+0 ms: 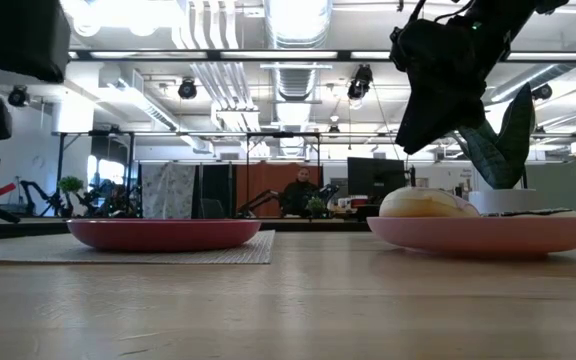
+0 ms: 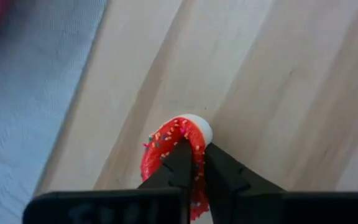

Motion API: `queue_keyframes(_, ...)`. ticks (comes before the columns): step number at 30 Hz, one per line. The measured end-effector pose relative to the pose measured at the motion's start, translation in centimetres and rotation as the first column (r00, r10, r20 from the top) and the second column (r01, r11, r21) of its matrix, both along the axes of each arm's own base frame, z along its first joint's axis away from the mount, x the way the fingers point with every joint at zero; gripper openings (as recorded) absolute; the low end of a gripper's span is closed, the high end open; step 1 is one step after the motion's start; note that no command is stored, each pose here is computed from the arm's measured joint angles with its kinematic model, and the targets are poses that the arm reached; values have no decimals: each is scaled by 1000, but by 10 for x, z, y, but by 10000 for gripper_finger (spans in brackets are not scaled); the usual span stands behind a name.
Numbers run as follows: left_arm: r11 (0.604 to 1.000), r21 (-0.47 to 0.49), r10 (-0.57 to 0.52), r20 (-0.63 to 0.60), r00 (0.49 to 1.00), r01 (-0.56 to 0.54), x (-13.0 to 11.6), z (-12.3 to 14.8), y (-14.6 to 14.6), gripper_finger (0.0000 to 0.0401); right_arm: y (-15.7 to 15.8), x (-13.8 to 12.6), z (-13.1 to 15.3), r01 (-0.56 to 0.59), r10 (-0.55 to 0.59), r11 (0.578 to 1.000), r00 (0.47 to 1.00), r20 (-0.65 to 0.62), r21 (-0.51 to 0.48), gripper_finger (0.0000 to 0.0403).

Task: Pick & Place donuts
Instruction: Put the small red donut on the dark pink plate

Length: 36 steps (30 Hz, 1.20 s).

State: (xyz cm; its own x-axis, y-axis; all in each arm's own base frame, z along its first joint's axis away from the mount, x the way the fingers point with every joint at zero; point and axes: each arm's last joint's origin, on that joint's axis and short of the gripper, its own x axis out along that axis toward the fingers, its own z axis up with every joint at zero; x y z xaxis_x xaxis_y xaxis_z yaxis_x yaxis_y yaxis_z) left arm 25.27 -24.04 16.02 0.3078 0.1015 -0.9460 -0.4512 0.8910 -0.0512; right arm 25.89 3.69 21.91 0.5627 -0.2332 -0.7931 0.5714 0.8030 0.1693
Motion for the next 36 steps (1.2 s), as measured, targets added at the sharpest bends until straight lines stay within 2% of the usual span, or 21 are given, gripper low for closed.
queue_keyframes(4, 999, -13, -31, 85, 996, 33, 6, 29, 10, 2, 1, 2, 1, -16, 16, 1000, 1000, 21, 24, 136)
queue_keyframes(7, 998, 17, -65, 121, 991, 64, 10, 53, 30, 1, 1, 3, 2, -19, 19, 1000, 999, 37, 25, 136)
queue_keyframes(13, 991, 136, -34, 100, 994, 20, 14, 81, 108, 1, 2, 8, 5, -35, 33, 999, 996, 88, 17, 136)
queue_keyframes(17, 988, 142, 49, 63, 997, -57, 16, 74, 166, 1, 2, 8, 6, -32, 30, 999, 995, 92, 20, 136)
queue_keyframes(20, 991, 75, 108, 42, 993, -111, 15, 58, 202, 0, 2, 8, 6, -29, 27, 999, 995, 93, 22, 137)
queue_keyframes(23, 988, 21, 149, 60, 987, -151, 14, 42, 223, 0, 2, 8, 5, -21, 19, 999, 995, 95, 29, 137)
queue_keyframes(29, 977, 12, 209, 76, 975, -211, 12, 32, 234, 14, 2, 8, 5, -12, 9, 999, 995, 97, 36, 137)
queue_keyframes(36, 976, 13, 216, 60, 975, -217, 9, 28, 234, 106, 2, 7, 4, -10, 7, 999, 996, 93, 32, 137)
